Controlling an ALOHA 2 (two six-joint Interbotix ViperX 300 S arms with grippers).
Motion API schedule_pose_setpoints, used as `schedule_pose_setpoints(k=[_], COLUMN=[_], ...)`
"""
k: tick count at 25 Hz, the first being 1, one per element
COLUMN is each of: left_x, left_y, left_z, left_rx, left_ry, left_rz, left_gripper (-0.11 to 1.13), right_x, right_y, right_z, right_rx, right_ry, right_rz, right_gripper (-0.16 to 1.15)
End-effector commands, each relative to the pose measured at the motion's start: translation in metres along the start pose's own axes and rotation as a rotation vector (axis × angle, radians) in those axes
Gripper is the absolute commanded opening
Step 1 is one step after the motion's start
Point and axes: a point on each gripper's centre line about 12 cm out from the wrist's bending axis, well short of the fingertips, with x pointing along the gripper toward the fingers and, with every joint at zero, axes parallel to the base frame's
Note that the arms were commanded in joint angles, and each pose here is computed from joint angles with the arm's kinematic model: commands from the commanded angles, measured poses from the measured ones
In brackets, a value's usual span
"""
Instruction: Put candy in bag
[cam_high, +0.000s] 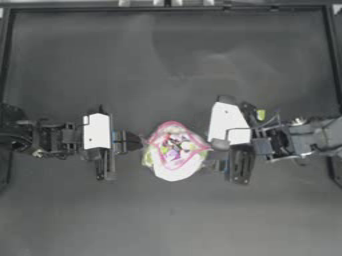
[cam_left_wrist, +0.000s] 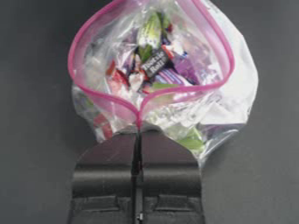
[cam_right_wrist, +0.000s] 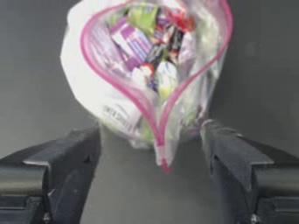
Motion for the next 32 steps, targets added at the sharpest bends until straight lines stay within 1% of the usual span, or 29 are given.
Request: schedule_pose_setpoints(k=[1,6,10,16,17,20,22,25,29,32], left_x=[-0.004,-0.004,-0.004,-0.004,-0.003,-0.003,-0.003,-0.003,-0.002,-0.002], left_y=[0.000,-0.001,-0.001,-0.001,-0.001,-0.001,-0.001,-0.001,-0.001,-0.001], left_z=[0.015,0.015,0.016,0.017,0.017,0.017,0.017,0.017,0.018,0.017], left_rx=[0.001,0.002,0.002,0.002,0.002,0.003,0.003,0.004,0.004,0.007], left_ry=[-0.051,-0.049,-0.051,-0.052,-0.052,-0.052,-0.054,-0.054,-0.054,-0.051], left_rz=[0.000,-0.002,-0.002,-0.002,-0.002,-0.002,-0.002,-0.003,-0.003,-0.004], left_gripper=[0.06,0.06,0.06,0.06,0.06,0.06,0.06,0.06,0.06,0.06], right_x=[-0.018,-0.039,-0.058,-0.080,-0.084,-0.096,-0.102,-0.109,-0.115,-0.117], right_y=[0.001,-0.002,-0.007,-0.017,-0.018,-0.018,-0.018,-0.020,-0.029,-0.036], right_z=[0.015,0.024,0.029,0.029,0.030,0.033,0.035,0.036,0.035,0.033], right_rx=[0.012,0.015,0.020,0.034,0.038,0.027,0.015,-0.009,-0.015,-0.010], right_ry=[-0.067,-0.113,-0.134,-0.130,-0.134,-0.140,-0.128,-0.073,0.015,0.072], right_rz=[0.017,0.015,-0.003,-0.043,-0.043,-0.038,-0.035,-0.040,-0.043,-0.022], right_gripper=[0.96,0.96,0.96,0.98,0.98,0.98,0.98,0.98,0.98,0.98])
